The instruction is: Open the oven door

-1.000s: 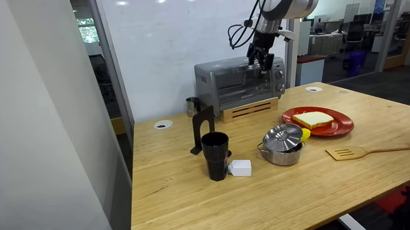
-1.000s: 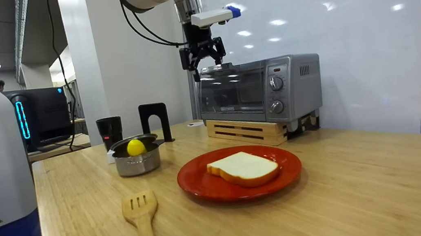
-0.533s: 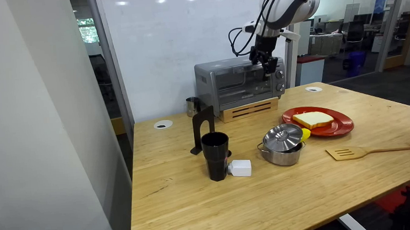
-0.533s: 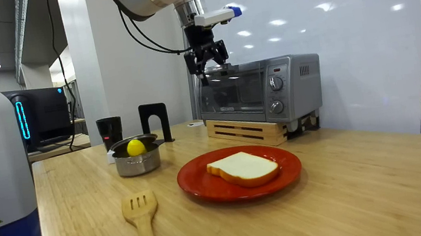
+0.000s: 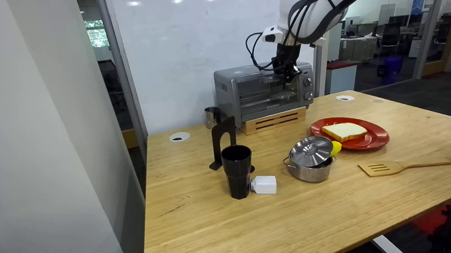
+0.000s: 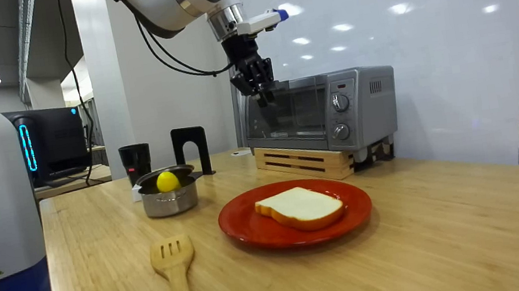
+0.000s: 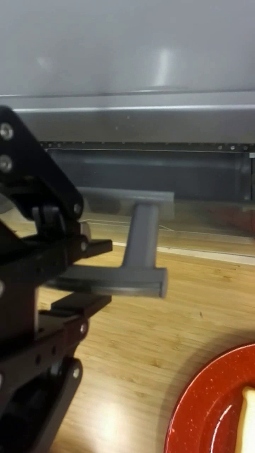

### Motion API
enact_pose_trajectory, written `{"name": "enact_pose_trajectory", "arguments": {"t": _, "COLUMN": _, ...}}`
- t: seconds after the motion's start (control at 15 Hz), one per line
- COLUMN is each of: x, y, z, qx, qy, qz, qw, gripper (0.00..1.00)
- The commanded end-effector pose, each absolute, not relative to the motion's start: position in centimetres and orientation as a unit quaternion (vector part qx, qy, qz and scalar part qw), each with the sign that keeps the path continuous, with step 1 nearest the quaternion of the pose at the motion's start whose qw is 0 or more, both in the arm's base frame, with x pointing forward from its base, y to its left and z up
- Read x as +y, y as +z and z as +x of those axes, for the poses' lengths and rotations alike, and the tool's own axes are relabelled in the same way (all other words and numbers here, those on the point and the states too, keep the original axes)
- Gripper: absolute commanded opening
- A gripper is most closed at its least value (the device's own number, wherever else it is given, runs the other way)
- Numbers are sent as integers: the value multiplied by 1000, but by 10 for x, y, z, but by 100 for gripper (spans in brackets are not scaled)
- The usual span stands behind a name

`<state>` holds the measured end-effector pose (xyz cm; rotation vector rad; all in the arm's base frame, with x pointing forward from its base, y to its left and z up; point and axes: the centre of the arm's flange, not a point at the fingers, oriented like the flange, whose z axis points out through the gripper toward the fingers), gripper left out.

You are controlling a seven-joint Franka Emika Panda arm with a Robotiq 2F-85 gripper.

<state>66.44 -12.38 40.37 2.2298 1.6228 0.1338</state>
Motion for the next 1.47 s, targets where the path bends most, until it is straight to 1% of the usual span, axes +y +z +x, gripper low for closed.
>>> {"name": "enact_pose_trajectory", "arguments": {"t": 0.0, "x": -113, "y": 395, "z": 659, "qx": 592, "qy": 44, "qz": 775, "qw": 219, "gripper": 38}}
{"name": "enact_pose_trajectory", "arguments": {"t": 0.13, "x": -107, "y": 392, "z": 659, "qx": 601, "qy": 39, "qz": 764, "qw": 233, "gripper": 49}}
{"name": "enact_pose_trajectory", "arguments": {"t": 0.2, "x": -104, "y": 389, "z": 658, "qx": 605, "qy": 36, "qz": 758, "qw": 241, "gripper": 49}}
{"name": "enact_pose_trajectory", "arguments": {"t": 0.27, "x": -101, "y": 386, "z": 657, "qx": 609, "qy": 33, "qz": 753, "qw": 246, "gripper": 48}}
{"name": "enact_pose_trajectory", "arguments": {"t": 0.33, "x": -99, "y": 382, "z": 656, "qx": 614, "qy": 29, "qz": 748, "qw": 250, "gripper": 50}}
{"name": "enact_pose_trajectory", "arguments": {"t": 0.53, "x": -95, "y": 374, "z": 653, "qx": 622, "qy": 19, "qz": 739, "qw": 260, "gripper": 46}}
{"name": "enact_pose_trajectory", "arguments": {"t": 0.73, "x": -89, "y": 371, "z": 652, "qx": 628, "qy": 12, "qz": 729, "qw": 272, "gripper": 45}}
{"name": "enact_pose_trajectory", "arguments": {"t": 0.87, "x": -84, "y": 370, "z": 650, "qx": 632, "qy": 8, "qz": 722, "qw": 283, "gripper": 48}}
{"name": "enact_pose_trajectory", "arguments": {"t": 1.0, "x": -77, "y": 373, "z": 647, "qx": 629, "qy": 10, "qz": 717, "qw": 300, "gripper": 48}}
{"name": "enact_pose_trajectory", "arguments": {"t": 1.4, "x": -56, "y": 393, "z": 629, "qx": 602, "qy": 55, "qz": 717, "qw": 346, "gripper": 49}}
